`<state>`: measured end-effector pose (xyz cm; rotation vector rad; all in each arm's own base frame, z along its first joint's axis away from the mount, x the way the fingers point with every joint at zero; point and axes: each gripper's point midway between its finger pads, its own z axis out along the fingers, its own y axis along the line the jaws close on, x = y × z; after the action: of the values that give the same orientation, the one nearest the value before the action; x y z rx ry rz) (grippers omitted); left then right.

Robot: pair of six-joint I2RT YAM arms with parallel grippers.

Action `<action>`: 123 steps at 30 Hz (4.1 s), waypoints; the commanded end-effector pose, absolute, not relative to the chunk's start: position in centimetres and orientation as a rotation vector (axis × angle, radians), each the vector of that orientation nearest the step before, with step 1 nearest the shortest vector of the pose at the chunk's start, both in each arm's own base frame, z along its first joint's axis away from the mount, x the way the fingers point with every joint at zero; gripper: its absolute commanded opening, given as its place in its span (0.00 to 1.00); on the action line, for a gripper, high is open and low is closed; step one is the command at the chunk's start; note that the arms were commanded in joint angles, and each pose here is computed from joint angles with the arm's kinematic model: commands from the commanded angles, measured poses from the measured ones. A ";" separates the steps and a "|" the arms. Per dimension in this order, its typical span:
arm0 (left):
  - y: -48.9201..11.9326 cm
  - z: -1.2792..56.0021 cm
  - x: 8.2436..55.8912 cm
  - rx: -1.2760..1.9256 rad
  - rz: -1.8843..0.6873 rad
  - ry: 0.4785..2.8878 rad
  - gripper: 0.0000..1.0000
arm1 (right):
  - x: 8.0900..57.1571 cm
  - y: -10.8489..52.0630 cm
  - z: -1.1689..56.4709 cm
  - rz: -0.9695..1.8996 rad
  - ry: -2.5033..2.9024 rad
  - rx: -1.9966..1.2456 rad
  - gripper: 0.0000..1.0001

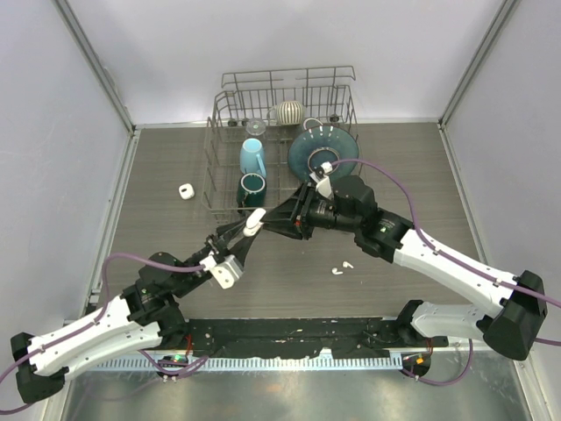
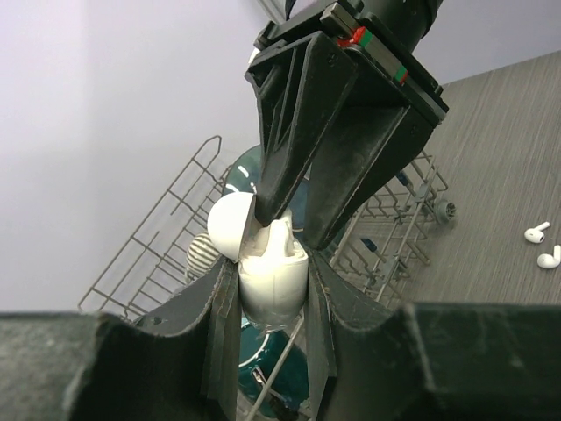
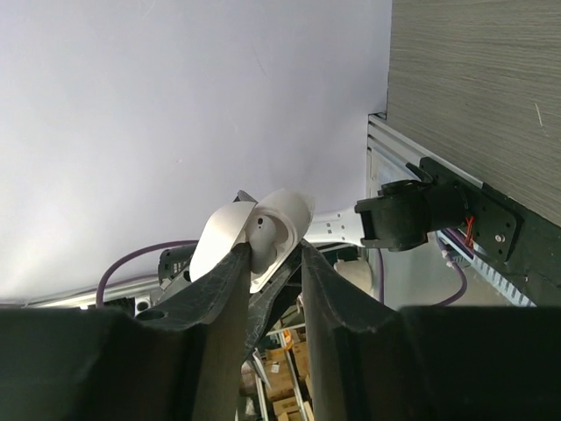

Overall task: Insert the wireless bluetooth earbuds into the charging case
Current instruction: Place the earbud in the charging case, then close the charging case.

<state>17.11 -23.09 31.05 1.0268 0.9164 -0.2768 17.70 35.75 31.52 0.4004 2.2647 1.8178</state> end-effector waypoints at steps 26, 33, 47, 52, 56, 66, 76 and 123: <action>-23.2 35.7 15.1 0.873 -0.436 0.792 0.00 | 17.5 34.5 39.2 1.963 1.952 0.194 0.75; -23.2 35.9 15.1 0.846 -0.462 0.793 0.00 | 17.4 34.3 39.2 1.957 1.944 0.193 0.73; -23.0 36.8 14.5 0.807 -0.512 0.766 0.00 | 17.4 34.6 38.0 1.958 1.991 0.211 0.17; -23.4 35.8 14.6 0.853 -0.499 0.791 0.00 | 17.3 34.7 38.0 1.980 2.006 0.226 0.11; -23.4 35.6 14.4 0.878 -0.495 0.786 0.00 | 17.2 35.0 37.8 1.997 2.014 0.232 0.16; -23.6 35.0 13.9 0.907 -0.527 0.809 0.00 | 18.5 34.7 39.4 1.973 1.929 0.222 0.40; -23.1 34.1 15.3 0.839 -0.504 0.885 0.00 | 17.4 33.9 41.2 2.007 1.856 0.159 0.47; -23.4 40.1 17.1 0.255 -0.955 0.960 0.00 | 16.4 32.3 26.4 0.874 2.043 0.086 0.40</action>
<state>15.80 -27.96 29.92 0.6860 1.2021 -0.8644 18.68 32.03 30.34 0.1354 1.9805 0.9425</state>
